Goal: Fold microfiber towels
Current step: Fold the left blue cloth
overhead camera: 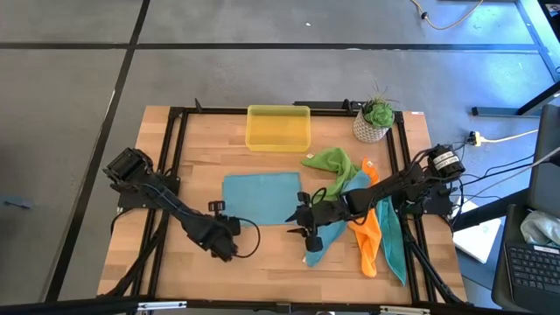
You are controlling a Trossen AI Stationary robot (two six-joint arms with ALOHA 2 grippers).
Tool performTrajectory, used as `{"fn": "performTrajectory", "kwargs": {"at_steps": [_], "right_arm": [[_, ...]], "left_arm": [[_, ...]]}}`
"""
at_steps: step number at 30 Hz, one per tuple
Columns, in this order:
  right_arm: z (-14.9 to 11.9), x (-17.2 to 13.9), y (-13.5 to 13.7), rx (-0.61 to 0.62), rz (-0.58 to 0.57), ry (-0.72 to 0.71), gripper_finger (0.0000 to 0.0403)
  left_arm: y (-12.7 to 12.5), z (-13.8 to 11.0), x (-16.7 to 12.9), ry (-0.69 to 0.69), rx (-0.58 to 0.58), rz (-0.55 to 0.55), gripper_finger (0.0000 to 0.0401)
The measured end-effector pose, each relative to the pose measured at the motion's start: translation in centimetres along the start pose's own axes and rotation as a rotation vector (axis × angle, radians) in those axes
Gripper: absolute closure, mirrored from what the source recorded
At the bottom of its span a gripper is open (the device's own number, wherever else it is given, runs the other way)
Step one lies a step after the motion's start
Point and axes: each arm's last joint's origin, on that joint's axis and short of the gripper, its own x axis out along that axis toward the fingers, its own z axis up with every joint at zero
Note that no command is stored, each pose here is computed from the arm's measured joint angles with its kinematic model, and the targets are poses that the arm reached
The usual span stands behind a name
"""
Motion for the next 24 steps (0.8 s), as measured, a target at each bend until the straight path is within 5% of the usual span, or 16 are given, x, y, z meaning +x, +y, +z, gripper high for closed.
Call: {"fn": "performTrajectory", "kwargs": {"at_steps": [3,11,17,24], "right_arm": [[0.3,-0.1,0.6,-0.009,0.018,-0.034,0.0249],[0.5,0.1,2.5,-0.029,0.048,-0.113,0.0249],[-0.4,1.8,4.0,-0.013,0.033,-0.094,0.0249],[-0.8,4.0,5.1,0.011,0.012,-0.072,0.0249]], "left_arm": [[-0.5,0.5,-0.8,-0.03,-0.007,-0.013,0.0392],[-1.3,2.5,-3.0,-0.099,-0.139,-0.073,0.04],[-0.9,0.7,-3.7,0.01,-0.019,0.05,0.04],[-1.3,-0.2,-4.0,0.0,0.058,0.082,0.0337]]}}
